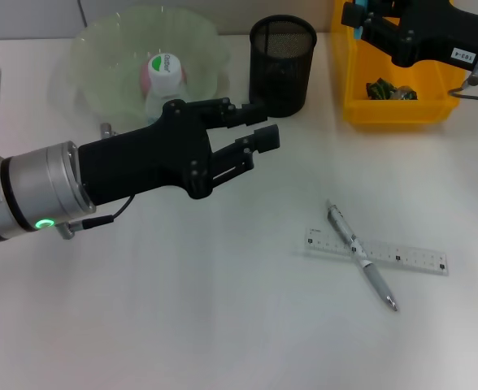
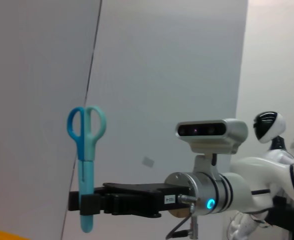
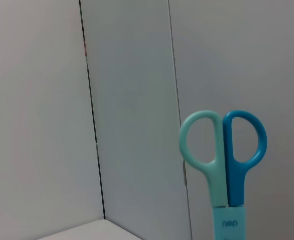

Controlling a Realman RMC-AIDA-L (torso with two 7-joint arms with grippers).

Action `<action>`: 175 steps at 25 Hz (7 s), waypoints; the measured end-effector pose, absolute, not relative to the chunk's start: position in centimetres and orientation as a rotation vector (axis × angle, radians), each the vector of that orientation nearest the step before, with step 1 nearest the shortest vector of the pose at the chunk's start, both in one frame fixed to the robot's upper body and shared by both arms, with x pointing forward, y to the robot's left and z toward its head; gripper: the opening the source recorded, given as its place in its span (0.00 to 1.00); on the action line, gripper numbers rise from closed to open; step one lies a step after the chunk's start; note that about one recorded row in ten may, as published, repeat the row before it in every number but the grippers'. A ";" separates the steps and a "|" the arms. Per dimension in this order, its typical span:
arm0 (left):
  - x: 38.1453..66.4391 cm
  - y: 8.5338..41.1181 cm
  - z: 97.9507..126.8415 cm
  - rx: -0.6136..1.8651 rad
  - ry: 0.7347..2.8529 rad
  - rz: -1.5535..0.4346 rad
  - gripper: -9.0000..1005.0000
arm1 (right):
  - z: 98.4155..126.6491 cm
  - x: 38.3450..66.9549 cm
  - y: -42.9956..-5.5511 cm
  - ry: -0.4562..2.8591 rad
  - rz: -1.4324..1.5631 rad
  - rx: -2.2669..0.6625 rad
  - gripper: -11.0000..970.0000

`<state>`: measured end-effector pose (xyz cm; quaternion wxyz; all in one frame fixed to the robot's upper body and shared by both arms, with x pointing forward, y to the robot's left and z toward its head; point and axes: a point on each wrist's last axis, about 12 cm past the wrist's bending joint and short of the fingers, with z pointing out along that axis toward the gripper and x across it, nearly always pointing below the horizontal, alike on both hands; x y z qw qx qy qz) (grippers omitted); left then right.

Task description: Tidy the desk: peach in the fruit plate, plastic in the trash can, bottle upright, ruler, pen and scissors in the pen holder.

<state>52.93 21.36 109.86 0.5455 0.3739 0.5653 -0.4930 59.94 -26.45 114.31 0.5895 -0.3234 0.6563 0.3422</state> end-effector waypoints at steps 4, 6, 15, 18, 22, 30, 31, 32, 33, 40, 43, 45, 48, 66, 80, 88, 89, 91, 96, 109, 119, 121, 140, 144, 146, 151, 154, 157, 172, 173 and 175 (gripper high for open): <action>53.0 21.3 109.9 0.887 1.342 -1.162 0.35 | 114.3 60.1 -26.6 1.536 0.782 -0.743 0.24; 53.1 21.2 109.9 0.893 1.340 -1.159 0.40 | 114.3 60.2 -26.7 1.542 0.771 -0.738 0.24; 53.1 21.3 109.8 0.908 1.328 -1.134 0.74 | 114.1 61.0 -26.6 1.524 0.724 -0.676 0.24; 53.1 21.4 109.8 0.904 1.324 -1.123 0.76 | 113.9 61.4 -26.1 1.486 0.702 -0.655 0.24; 53.1 21.4 109.8 0.902 1.322 -1.122 0.79 | 113.2 62.3 -25.1 1.466 0.631 -0.653 0.24; 53.3 21.2 110.0 0.871 1.313 -1.132 0.83 | 112.0 64.2 -22.7 1.494 0.478 -0.699 0.24; 53.4 21.2 110.1 0.860 1.310 -1.134 0.83 | 111.9 64.4 -22.5 1.493 0.461 -0.695 0.24; 53.4 21.2 110.2 0.850 1.306 -1.134 0.83 | 111.9 64.6 -22.3 1.489 0.445 -0.691 0.25; 53.4 21.3 110.2 0.841 1.303 -1.135 0.83 | 111.8 64.7 -22.1 1.486 0.430 -0.691 0.25; 53.7 21.2 110.4 0.802 1.307 -1.155 0.83 | 111.2 64.9 -20.5 1.479 0.409 -0.696 0.25; 53.8 21.2 110.4 0.798 1.314 -1.155 0.83 | 110.6 64.7 -20.1 1.498 0.405 -0.697 0.25; 53.8 21.2 110.4 0.796 1.318 -1.153 0.83 | 110.3 64.9 -19.7 1.519 0.387 -0.697 0.25; 53.9 21.2 110.3 0.796 1.320 -1.146 0.83 | 110.1 65.3 -19.2 1.540 0.355 -0.681 0.25; 54.1 21.1 110.5 0.832 1.310 -1.124 0.83 | 109.5 65.5 -17.6 1.603 0.361 -0.671 0.25; 54.2 21.0 110.5 0.833 1.309 -1.124 0.83 | 108.9 65.4 -17.4 1.639 0.357 -0.678 0.26; 54.2 20.9 110.5 0.833 1.310 -1.123 0.83 | 108.9 65.4 -17.3 1.637 0.354 -0.686 0.28; 54.2 20.9 110.5 0.833 1.310 -1.123 0.83 | 108.9 65.4 -17.3 1.637 0.354 -0.686 0.29; 54.2 20.9 110.5 0.834 1.310 -1.122 0.83 | 108.9 65.4 -17.3 1.637 0.354 -0.686 0.30; 54.2 20.9 110.5 0.834 1.310 -1.122 0.83 | 108.9 65.4 -17.3 1.636 0.355 -0.687 0.32; 54.1 21.2 110.4 0.831 1.317 -1.116 0.83 | 109.3 64.3 -19.6 1.594 0.496 -0.591 0.39; 54.0 21.2 110.4 0.834 1.315 -1.114 0.83 | 110.4 60.9 -24.0 1.544 0.626 -0.654 0.65; 53.9 21.2 110.3 0.840 1.317 -1.120 0.83 | 111.1 59.1 -25.5 1.502 0.657 -0.682 0.65; 52.7 21.4 109.1 0.879 1.352 -1.130 0.83 | 112.1 49.5 -31.2 1.498 0.939 -0.809 0.65; 51.8 21.4 108.5 0.893 1.364 -1.150 0.83 | 112.6 48.9 -32.2 1.605 0.946 -0.864 0.65; 51.4 21.5 108.4 0.894 1.359 -1.157 0.83 | 113.5 48.7 -32.7 1.713 0.959 -0.914 0.65; 50.7 21.5 108.1 0.902 1.358 -1.181 0.83 | 115.5 48.9 -32.7 1.836 0.939 -1.002 0.65; 50.5 21.5 107.9 0.907 1.360 -1.190 0.83 | 116.5 49.0 -32.4 1.853 0.944 -1.044 0.65; 50.1 21.4 107.8 0.916 1.355 -1.200 0.83 | 117.9 49.2 -31.8 1.867 0.948 -1.125 0.65; 48.8 21.8 107.2 0.937 1.335 -1.210 0.83 | 120.3 53.2 -28.3 2.129 0.845 -1.276 0.65; 48.7 21.8 107.1 0.939 1.336 -1.212 0.83 | 120.4 53.7 -27.4 2.154 0.805 -1.351 0.65; 48.5 21.8 107.0 0.940 1.340 -1.216 0.83 | 120.3 54.2 -26.2 2.179 0.760 -1.433 0.65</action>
